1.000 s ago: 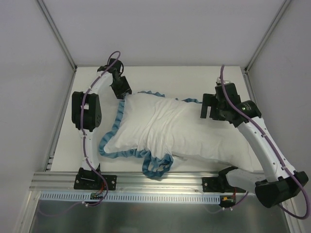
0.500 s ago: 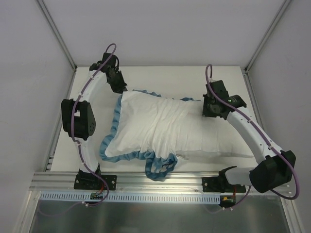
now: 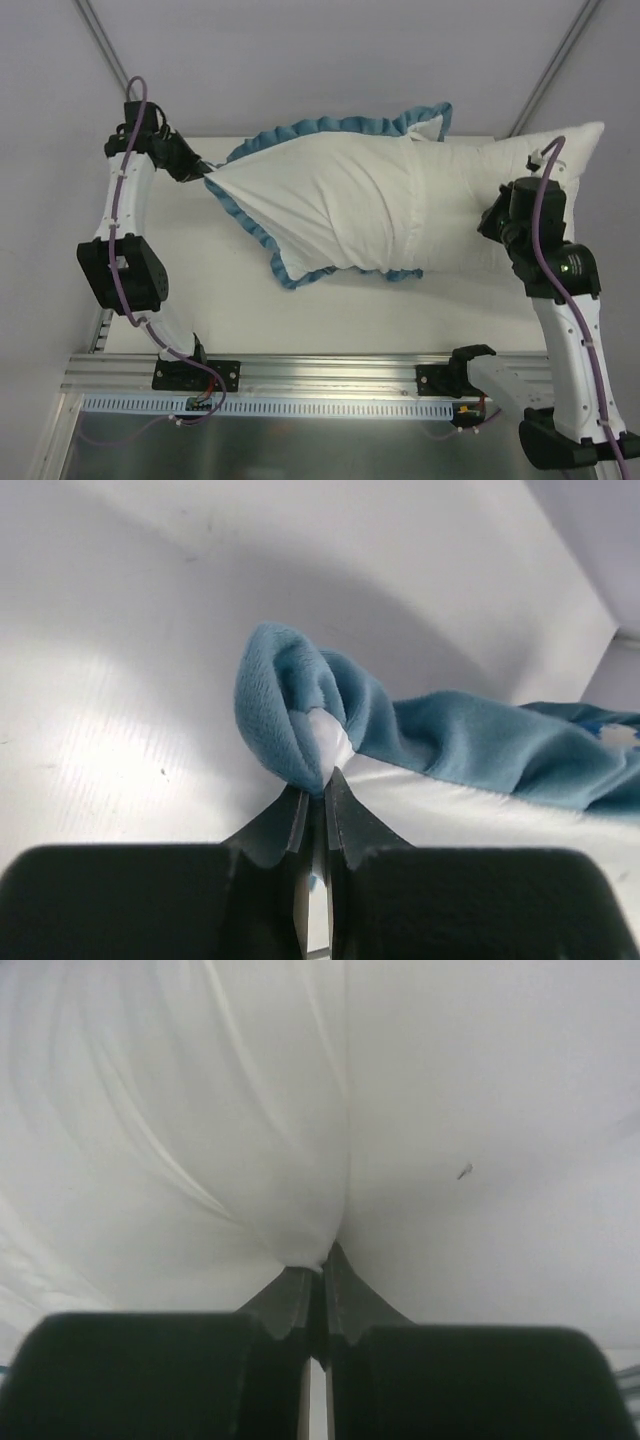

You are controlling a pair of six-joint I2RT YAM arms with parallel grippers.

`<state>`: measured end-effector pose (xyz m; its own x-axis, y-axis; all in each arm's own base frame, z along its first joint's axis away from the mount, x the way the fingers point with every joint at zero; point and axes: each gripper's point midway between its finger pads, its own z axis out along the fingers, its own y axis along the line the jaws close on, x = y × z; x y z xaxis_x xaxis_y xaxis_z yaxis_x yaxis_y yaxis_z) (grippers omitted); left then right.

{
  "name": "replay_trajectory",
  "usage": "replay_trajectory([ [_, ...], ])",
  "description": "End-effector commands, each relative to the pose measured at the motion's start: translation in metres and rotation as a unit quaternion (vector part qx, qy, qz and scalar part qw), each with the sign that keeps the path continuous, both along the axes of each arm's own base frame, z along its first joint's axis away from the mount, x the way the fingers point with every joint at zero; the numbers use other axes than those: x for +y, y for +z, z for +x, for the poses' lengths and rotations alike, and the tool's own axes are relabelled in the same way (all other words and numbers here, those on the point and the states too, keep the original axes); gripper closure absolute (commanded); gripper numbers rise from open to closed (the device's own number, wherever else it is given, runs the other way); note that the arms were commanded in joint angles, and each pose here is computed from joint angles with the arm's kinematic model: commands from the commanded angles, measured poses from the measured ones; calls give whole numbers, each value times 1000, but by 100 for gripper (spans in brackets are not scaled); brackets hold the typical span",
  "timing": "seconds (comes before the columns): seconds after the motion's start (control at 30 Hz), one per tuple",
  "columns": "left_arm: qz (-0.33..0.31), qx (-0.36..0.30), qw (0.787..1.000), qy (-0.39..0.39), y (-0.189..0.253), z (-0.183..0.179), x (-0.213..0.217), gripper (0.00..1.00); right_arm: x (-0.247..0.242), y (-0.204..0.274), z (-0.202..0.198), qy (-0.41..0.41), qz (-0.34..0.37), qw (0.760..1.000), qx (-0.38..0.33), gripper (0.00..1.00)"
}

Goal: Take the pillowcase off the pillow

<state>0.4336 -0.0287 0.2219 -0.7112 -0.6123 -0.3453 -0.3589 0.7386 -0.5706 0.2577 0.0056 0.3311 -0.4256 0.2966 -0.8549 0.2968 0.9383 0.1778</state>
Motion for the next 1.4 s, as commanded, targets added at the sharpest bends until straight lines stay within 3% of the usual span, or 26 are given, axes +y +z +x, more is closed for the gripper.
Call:
replay_trajectory([
  [0.0, 4, -54, 996, 71, 36, -10, 49, 100, -15, -71, -21, -47, -2, 996, 79, 99],
  [0.03, 6, -60, 995, 80, 40, -12, 56, 100, -6, -115, -29, -32, 11, 991, 130, 99],
  [0.17, 10, -70, 994, 87, 47, -14, 64, 100, -2, -156, -42, -32, 30, 986, 162, 99],
  [0.37, 8, -102, 990, 95, 73, -10, 76, 100, -24, -87, -34, -51, -6, 994, 101, 99],
  [0.47, 20, -110, 987, 118, 82, -12, 95, 100, -39, -26, -35, -72, -18, 997, 34, 99],
  [0.57, 16, -108, 984, 140, 82, -15, 116, 100, -49, -14, -41, -81, -33, 996, 26, 99],
  [0.67, 13, -102, 985, 141, 75, -7, 125, 100, -42, -37, -37, -66, -27, 996, 61, 99],
  [0.87, -16, -41, 994, 99, 22, 10, 100, 100, -16, -115, -15, -21, 22, 989, 142, 99],
  [0.97, 42, -33, 997, 59, 13, 2, 65, 100, -8, -118, -10, -5, 36, 990, 134, 99],
  [1.0, 69, -43, 996, 44, 18, -1, 57, 96, -7, -116, -9, -2, 36, 991, 132, 99],
  [1.03, 74, -44, 996, 12, 16, -3, 33, 79, -7, -111, -7, -1, 35, 992, 125, 99],
  [1.07, 76, -47, 996, -3, 18, -6, 21, 57, -7, -110, -5, 1, 34, 991, 129, 99],
  [1.1, 84, -62, 994, -16, 28, -12, 13, 16, -7, -108, -5, 5, 29, 991, 132, 99],
  [1.13, 97, -61, 993, -35, 25, -18, -3, 7, -8, -106, -3, 5, 27, 991, 132, 99],
  [1.17, 107, -64, 991, -47, 27, -25, -11, 2, -9, -104, -2, 4, 25, 991, 130, 99],
  [1.27, 155, -67, 980, -106, 21, -68, -41, 1, -12, -102, -2, 0, 19, 992, 128, 99],
  [1.3, 168, -94, 974, -117, 35, -88, -46, 1, -12, -103, -2, 0, 19, 992, 128, 99],
  [1.37, 169, -66, 969, -166, 2, -126, -68, 1, -11, -104, -1, 1, 20, 992, 127, 99],
])
